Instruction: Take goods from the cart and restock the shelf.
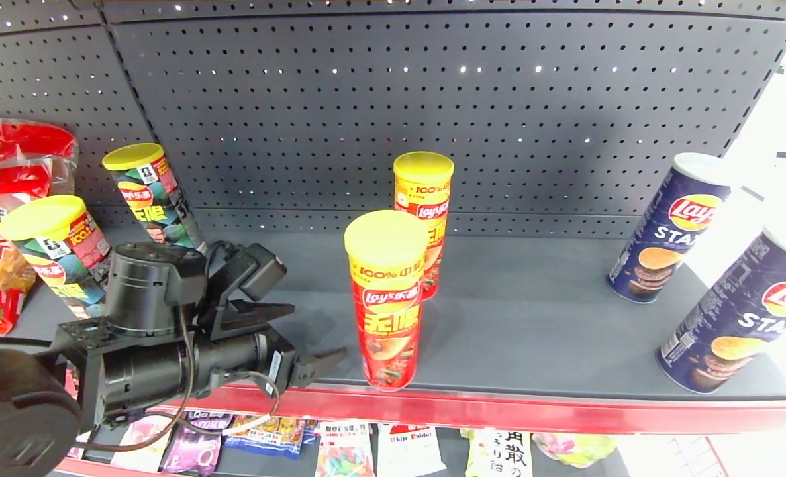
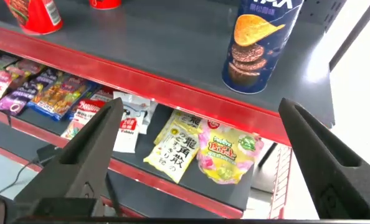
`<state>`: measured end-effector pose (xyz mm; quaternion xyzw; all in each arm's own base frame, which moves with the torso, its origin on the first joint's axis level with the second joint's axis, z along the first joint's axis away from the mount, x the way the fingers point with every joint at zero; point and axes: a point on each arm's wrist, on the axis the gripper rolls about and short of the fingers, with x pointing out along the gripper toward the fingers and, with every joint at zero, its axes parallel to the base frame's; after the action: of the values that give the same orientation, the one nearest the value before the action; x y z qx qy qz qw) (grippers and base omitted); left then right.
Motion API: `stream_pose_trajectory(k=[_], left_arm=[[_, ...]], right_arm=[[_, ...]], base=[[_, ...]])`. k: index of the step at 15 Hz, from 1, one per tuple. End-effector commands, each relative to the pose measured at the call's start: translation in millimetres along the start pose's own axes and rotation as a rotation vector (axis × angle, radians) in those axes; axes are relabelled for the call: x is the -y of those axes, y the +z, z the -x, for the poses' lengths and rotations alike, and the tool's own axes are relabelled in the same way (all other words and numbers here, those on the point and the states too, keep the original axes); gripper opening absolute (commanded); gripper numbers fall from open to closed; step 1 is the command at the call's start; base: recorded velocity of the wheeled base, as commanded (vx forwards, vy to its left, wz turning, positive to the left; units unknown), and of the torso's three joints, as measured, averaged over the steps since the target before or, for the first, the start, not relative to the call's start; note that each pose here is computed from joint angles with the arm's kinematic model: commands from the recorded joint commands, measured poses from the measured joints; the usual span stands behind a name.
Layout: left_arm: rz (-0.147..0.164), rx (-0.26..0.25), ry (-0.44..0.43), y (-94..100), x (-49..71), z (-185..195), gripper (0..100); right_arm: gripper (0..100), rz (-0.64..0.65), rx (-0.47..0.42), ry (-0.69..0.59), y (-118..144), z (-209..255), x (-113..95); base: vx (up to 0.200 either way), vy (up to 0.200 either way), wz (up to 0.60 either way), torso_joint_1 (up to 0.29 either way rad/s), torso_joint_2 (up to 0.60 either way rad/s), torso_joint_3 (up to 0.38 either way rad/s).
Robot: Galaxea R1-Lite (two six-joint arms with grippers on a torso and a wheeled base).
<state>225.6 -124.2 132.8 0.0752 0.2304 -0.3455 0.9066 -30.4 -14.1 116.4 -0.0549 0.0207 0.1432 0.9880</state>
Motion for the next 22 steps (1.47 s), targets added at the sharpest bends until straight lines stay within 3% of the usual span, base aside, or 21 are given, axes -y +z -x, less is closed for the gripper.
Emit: stream_pose_trajectory(k=[1, 22], left_arm=[[0.0, -0.012, -0.006, 0.1, -0.3, -7.6, 100], [-0.02, 0.019, -0.029, 20.7, -0.3, -40.1, 100]], right_arm=[[100, 0.0, 0.008, -0.002, -0.4, 0.9, 0.0], [100, 0.0, 0.002, -0.008, -1.6, 0.4, -0.4]], base=[[0.0, 0.0, 0.0, 0.0, 0.0, 0.0], [0.0, 0.0, 0.0, 0.0, 0.0, 0.0]])
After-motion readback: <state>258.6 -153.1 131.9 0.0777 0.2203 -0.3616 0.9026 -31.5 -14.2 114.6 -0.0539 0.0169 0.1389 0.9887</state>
